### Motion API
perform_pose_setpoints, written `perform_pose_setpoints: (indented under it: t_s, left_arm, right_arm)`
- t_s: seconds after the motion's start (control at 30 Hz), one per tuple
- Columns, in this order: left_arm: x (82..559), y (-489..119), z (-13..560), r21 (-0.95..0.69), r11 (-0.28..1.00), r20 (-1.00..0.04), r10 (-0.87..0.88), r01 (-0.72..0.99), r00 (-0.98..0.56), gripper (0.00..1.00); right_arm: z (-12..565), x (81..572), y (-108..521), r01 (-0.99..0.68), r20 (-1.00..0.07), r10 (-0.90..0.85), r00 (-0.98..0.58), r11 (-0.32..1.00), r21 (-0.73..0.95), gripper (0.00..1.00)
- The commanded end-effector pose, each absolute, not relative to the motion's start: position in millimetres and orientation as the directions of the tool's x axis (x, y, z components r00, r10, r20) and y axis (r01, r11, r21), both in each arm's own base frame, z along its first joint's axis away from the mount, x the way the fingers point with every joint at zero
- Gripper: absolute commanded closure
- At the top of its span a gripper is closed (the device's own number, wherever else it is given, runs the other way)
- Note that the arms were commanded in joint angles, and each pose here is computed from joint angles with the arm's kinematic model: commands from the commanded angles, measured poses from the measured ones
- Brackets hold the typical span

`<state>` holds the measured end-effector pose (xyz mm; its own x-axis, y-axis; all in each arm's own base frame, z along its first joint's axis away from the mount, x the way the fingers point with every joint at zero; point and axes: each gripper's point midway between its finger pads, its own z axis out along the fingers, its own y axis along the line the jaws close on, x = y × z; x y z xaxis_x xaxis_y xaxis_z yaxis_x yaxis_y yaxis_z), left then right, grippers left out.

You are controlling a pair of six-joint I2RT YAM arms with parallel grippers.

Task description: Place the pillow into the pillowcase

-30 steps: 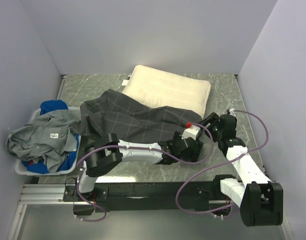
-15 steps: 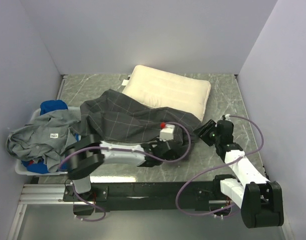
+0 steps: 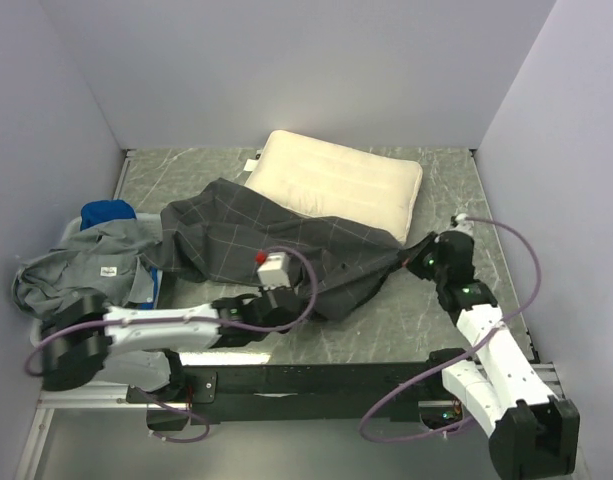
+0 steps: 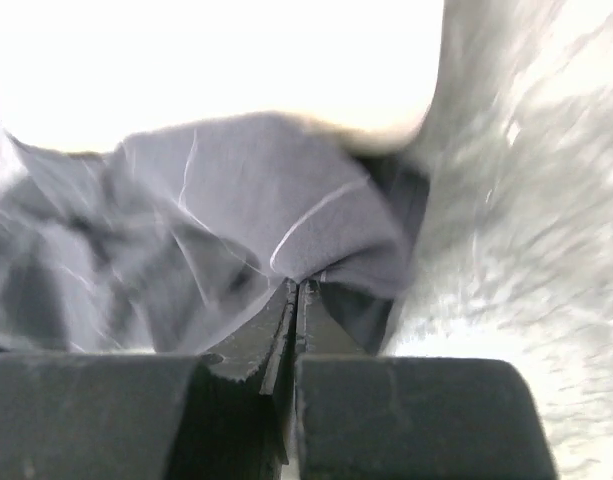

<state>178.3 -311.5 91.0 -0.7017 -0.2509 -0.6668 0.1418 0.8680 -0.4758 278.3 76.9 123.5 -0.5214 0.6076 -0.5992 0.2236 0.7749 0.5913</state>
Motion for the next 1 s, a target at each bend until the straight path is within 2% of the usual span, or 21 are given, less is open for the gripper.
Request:
perform_pose_setpoints:
  t_s: [0.0, 0.1, 0.17, 0.2, 0.23, 0.37, 0.4, 0.5, 0.53, 0.63, 0.67, 0.73, 0.77, 0.87, 0.97]
  left_arm:
    - [162.7, -268.5, 88.5, -0.521, 0.851, -0.623, -0.324, 0.068, -0.712, 0.99]
    - [153.9, -251.5, 90.3, -0.548, 0.834, -0.602, -0.34, 0.063, -0.722, 0.97]
    - [150.4, -245.6, 93.0, -0.567, 0.821, -0.591, -0.348, 0.067, -0.728, 0.96]
    - [149.8, -244.5, 93.4, -0.573, 0.817, -0.588, -0.351, 0.069, -0.729, 0.96]
    - [150.4, -241.1, 92.7, -0.578, 0.813, -0.59, -0.355, 0.072, -0.725, 0.94]
    - [153.7, -236.1, 83.3, -0.585, 0.81, -0.556, -0.365, 0.039, -0.747, 0.89]
    - [155.7, -230.0, 79.2, -0.573, 0.82, -0.55, -0.374, 0.011, -0.747, 0.88]
    - [158.5, -219.1, 69.8, -0.549, 0.835, -0.534, -0.391, -0.045, -0.75, 0.8]
    - [160.0, -221.0, 76.0, -0.551, 0.834, -0.546, -0.382, -0.024, -0.746, 0.76]
    - [164.0, -232.2, 100.7, -0.554, 0.828, -0.601, -0.325, 0.088, -0.73, 0.53]
    - [165.3, -234.5, 107.9, -0.55, 0.827, -0.617, -0.31, 0.115, -0.723, 0.36]
    - [171.9, -242.5, 131.9, -0.531, 0.827, -0.668, -0.273, 0.186, -0.692, 0.25]
    - [174.1, -247.3, 141.1, -0.528, 0.821, -0.684, -0.261, 0.215, -0.681, 0.14]
    - [182.3, -273.6, 175.0, -0.507, 0.791, -0.744, -0.2, 0.343, -0.638, 0.03]
    - [200.2, -298.3, 183.3, -0.413, 0.813, -0.798, -0.106, 0.41, -0.593, 0.01]
  right_arm:
    - [173.7, 290.9, 49.1, 0.209, -0.692, 0.577, -0.434, 0.811, 0.546, 1.0]
    - [191.9, 298.8, 86.7, 0.09, -0.657, 0.551, -0.514, 0.796, 0.598, 1.0]
    - [205.5, 309.5, 101.9, 0.074, -0.685, 0.531, -0.499, 0.814, 0.576, 1.0]
    - [196.8, 309.3, 129.6, 0.039, -0.678, 0.481, -0.555, 0.83, 0.557, 1.0]
    - [206.0, 317.1, 140.8, 0.014, -0.688, 0.475, -0.549, 0.828, 0.56, 1.0]
    - [182.9, 343.7, 174.6, 0.015, -0.662, 0.422, -0.619, 0.849, 0.527, 1.0]
    - [159.2, 353.2, 175.3, 0.055, -0.648, 0.399, -0.649, 0.874, 0.483, 1.0]
    - [141.9, 369.9, 188.4, 0.037, -0.633, 0.34, -0.696, 0.897, 0.441, 1.0]
    - [143.7, 373.2, 193.4, 0.02, -0.64, 0.322, -0.698, 0.902, 0.432, 1.0]
    - [136.9, 374.9, 200.4, 0.004, -0.635, 0.292, -0.715, 0.91, 0.415, 1.0]
    - [136.9, 374.0, 202.0, -0.003, -0.636, 0.286, -0.717, 0.911, 0.413, 1.0]
    - [135.5, 372.6, 203.4, -0.006, -0.634, 0.284, -0.72, 0.91, 0.415, 1.0]
    - [134.9, 371.6, 203.5, -0.008, -0.632, 0.282, -0.722, 0.91, 0.415, 1.0]
    - [134.5, 368.7, 202.7, -0.009, -0.63, 0.283, -0.723, 0.909, 0.417, 1.0]
    - [141.0, 364.5, 202.7, -0.014, -0.636, 0.292, -0.714, 0.903, 0.43, 1.0]
